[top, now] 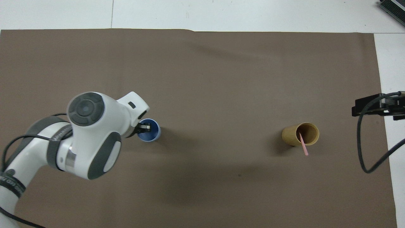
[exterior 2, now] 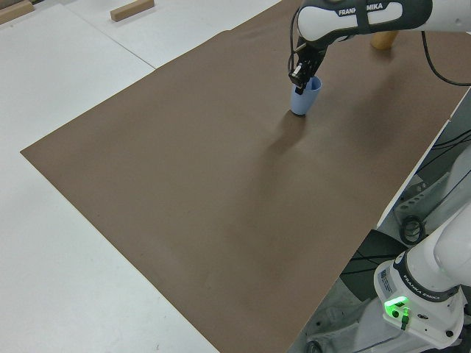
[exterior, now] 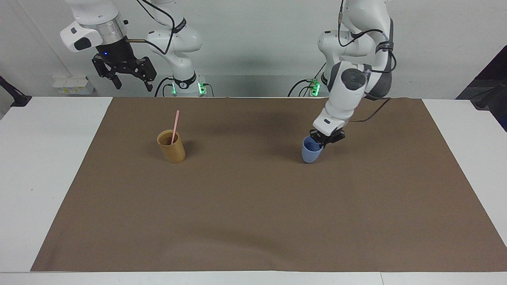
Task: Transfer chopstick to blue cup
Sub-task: 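Grasp the blue cup with the left gripper and slide it toward the center, then reach the right gripper to the pink straw while the left gripper withdraws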
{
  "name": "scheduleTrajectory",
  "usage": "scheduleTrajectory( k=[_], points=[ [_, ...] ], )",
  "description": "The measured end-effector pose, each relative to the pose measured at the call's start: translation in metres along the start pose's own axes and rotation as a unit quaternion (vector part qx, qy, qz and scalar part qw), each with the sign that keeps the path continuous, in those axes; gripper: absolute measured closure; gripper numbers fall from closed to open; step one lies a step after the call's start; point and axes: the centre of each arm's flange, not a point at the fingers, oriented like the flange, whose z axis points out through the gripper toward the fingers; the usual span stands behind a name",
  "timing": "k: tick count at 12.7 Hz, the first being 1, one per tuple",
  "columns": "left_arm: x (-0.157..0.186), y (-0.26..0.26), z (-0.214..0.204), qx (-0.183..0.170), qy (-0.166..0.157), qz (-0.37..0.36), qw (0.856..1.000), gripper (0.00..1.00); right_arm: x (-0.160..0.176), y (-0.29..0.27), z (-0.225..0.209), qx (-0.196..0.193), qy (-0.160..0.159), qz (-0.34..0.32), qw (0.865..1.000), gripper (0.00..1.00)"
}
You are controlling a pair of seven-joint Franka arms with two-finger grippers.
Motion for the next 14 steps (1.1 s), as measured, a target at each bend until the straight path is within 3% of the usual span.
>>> scheduleTrajectory(
  k=[3, 10, 12, 14],
  points=[
    [-0.022, 0.048, -0.003, -0.003, 0.007, -0.004, 1.000, 0.95, 0.000, 0.000, 0.000, 0.000, 0.000, 0.000, 1.000, 0.00],
    [-0.023, 0.048, 0.002, 0.000, 0.001, -0.004, 1.000, 0.95, 0.001, 0.019, 0.008, 0.001, -0.003, 0.017, 1.000, 0.00],
    [-0.023, 0.047, 0.002, 0.000, 0.001, -0.005, 1.000, 0.75, 0.003, 0.017, 0.024, 0.002, 0.001, 0.016, 1.000, 0.00],
    [-0.023, 0.046, 0.002, 0.000, 0.001, -0.006, 1.000, 0.49, 0.004, 0.012, 0.043, 0.001, -0.005, 0.017, 1.000, 0.00]
  ],
)
